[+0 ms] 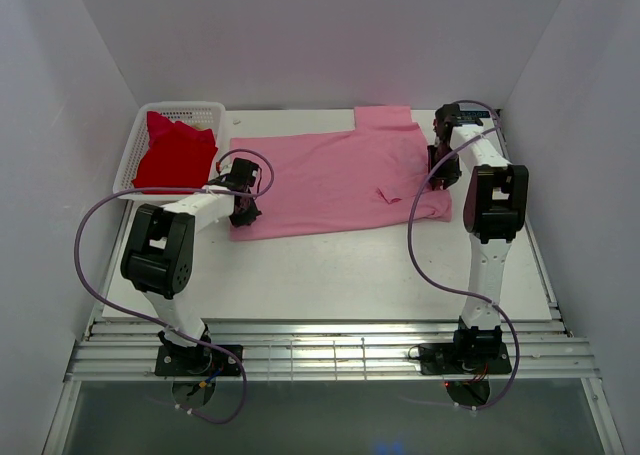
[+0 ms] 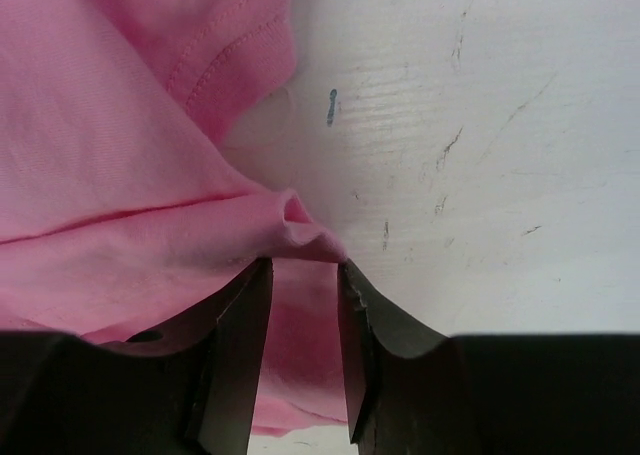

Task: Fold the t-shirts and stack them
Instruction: Fold the flattened tshirt in 1/3 of the way

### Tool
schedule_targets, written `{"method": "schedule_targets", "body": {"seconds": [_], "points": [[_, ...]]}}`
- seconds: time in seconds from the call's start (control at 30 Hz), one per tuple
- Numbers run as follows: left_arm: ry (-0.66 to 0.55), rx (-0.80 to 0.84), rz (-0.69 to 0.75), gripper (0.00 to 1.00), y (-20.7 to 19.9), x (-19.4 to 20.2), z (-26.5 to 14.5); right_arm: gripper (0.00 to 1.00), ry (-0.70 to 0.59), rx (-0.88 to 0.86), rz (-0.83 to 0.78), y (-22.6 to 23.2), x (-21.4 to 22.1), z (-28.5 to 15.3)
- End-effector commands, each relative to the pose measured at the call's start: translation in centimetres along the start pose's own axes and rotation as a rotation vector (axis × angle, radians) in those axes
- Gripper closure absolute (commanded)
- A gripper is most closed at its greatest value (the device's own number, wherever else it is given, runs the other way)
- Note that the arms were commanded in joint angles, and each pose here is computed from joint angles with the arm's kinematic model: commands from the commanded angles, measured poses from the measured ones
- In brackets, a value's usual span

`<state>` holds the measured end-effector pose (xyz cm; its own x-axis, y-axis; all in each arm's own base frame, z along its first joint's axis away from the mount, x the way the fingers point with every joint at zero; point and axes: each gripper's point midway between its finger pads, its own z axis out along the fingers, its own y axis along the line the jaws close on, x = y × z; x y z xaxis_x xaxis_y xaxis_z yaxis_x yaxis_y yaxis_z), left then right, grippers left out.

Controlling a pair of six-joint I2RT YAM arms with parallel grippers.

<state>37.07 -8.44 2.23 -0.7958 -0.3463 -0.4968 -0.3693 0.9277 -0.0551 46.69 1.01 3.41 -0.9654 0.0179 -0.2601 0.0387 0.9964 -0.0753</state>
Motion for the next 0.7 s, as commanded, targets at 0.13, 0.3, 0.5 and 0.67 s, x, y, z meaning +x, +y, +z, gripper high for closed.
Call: {"method": "schedule_targets", "body": {"seconds": [0.13,0.3,0.5,0.67], "points": [[-0.018,0.004,-0.01,1.0,0.5,-0.2,-1.5,0.6,-0.089,0.015,0.015,-1.3,-3.0,-1.4],[-0.022,0.003,-0.011,1.0,0.6,-0.3,-1.6,0.6,-0.067,-0.004,0.012,-1.0,-2.5,-0.7],[-0.032,0.004,-0.011,1.0,0.4,-0.8,-1.7,0.66,-0.045,-0.05,0.005,-0.1,-1.7,-0.1],[-0.03,0.003,-0.013,1.0,0.4,-0.7,-1.6,0.89,-0.06,-0.12,0.0,1.1,-2.2,-0.5]]}}
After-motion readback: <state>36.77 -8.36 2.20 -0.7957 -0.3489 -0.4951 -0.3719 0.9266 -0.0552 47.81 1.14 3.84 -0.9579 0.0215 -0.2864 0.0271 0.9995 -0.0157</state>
